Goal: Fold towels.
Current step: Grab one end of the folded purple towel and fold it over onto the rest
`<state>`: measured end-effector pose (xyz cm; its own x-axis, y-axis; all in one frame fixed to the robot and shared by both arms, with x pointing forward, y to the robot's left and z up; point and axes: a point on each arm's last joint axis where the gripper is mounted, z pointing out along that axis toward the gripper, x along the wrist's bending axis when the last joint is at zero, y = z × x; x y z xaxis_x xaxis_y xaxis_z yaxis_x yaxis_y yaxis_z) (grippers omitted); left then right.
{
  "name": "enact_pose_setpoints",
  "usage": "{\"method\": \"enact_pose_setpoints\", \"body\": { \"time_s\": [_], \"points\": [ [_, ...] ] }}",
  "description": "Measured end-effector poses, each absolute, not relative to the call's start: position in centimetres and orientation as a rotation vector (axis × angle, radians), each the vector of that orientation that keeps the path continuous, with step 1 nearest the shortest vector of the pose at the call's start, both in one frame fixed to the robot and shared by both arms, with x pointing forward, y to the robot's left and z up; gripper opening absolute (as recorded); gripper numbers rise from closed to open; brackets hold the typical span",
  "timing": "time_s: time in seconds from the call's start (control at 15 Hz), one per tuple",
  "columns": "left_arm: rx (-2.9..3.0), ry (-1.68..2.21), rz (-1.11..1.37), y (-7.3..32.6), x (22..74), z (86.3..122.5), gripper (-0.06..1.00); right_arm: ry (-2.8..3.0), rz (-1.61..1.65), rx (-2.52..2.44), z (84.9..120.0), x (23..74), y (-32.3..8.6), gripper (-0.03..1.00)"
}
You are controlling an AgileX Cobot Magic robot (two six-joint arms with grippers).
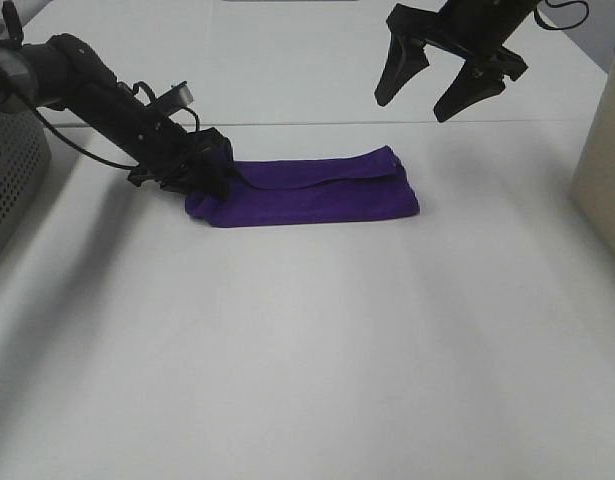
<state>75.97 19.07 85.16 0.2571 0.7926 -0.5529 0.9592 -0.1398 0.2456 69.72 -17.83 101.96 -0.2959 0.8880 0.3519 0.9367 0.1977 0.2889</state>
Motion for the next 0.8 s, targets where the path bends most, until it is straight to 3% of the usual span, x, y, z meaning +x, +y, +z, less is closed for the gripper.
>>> {"method": "enact_pose_setpoints", "body": {
  "time_s": [0.07, 0.13, 0.33, 0.53, 0.8],
  "points": [
    [2.014, 1.573, -0.388, 19.2, 76.0, 85.3, 0.05, -2.346, -0.693, -1.796, 102.0, 69.7, -17.8, 0.80],
    [2.046, 1.559, -0.380, 19.3, 76.2, 85.6, 0.03, -2.347, -0.695, -1.796, 102.1, 69.7, -17.8, 0.80],
    [2.031, 1.475, -0.295, 19.0, 77.4, 88.8, 0.03, -2.372, -0.757, -1.796, 104.4, 69.0, -18.0, 0.80],
    [1.895, 1.310, -0.283, 16.1, 77.9, 93.9, 0.03, -2.428, -0.832, -1.801, 107.9, 67.8, -18.4, 0.80],
    [1.955, 1.191, -0.321, 10.4, 76.2, 94.7, 0.03, -2.474, -0.911, -1.804, 111.0, 66.5, -18.8, 0.80]
  ]
}}
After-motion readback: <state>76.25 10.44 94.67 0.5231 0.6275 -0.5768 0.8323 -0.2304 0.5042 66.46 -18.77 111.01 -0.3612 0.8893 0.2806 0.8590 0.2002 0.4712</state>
